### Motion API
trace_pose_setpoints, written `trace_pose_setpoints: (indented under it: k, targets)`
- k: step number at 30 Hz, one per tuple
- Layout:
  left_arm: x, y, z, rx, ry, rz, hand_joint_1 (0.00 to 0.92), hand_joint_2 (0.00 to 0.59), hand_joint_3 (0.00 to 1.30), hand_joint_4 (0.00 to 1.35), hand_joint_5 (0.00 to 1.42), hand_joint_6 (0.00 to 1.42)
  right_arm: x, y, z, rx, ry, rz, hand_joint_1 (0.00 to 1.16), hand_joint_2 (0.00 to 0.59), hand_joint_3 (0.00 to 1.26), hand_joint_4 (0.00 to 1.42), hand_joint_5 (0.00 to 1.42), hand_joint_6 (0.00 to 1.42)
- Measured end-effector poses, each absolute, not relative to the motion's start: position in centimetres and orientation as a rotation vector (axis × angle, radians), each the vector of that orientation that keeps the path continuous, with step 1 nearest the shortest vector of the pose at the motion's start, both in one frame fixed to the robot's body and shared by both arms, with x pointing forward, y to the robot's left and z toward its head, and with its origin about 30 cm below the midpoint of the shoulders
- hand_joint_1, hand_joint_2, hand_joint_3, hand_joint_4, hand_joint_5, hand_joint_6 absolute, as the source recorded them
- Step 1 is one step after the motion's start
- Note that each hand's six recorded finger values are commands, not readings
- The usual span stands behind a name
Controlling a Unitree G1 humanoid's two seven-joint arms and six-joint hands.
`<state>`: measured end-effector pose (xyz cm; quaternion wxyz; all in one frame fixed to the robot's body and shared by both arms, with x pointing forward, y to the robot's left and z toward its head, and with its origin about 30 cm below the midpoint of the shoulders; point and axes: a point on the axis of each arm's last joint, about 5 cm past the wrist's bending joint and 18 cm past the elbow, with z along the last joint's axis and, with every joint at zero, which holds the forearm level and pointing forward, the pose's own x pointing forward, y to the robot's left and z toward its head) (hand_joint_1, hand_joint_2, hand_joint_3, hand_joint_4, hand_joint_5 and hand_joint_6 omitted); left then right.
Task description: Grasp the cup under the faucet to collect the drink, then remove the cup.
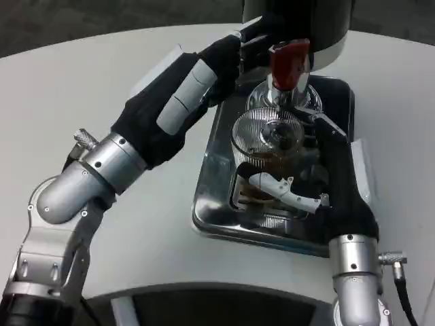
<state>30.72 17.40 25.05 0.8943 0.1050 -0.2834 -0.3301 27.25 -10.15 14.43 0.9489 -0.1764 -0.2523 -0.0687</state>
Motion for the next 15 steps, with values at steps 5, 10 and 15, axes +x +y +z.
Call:
trace_pose_setpoints:
  k: [5, 10, 15]
  targets:
    - [30.6, 17.6, 24.9, 0.149, -0.55, -0.689, 0.0, 0.061, 0.14, 0.0, 0.09, 0.01, 26.9, -10.5, 14.6, -0.379, -0.531, -0.145, 1.03, 0.1, 0.73, 0.83, 1.04, 1.02]
    - [30.3, 17.8, 25.1, 0.103, -0.541, -0.697, 0.0, 0.061, 0.18, 0.0, 0.11, 0.03, 26.2, -10.8, 15.0, -0.38, -0.557, -0.152, 1.03, 0.093, 0.75, 0.83, 1.05, 1.05]
    - [29.6, 18.4, 25.0, 0.078, -0.53, -0.69, 0.0, 0.061, 0.22, 0.01, 0.12, 0.05, 25.5, -11.1, 15.3, -0.383, -0.561, -0.151, 1.02, 0.092, 0.75, 0.83, 1.05, 1.05]
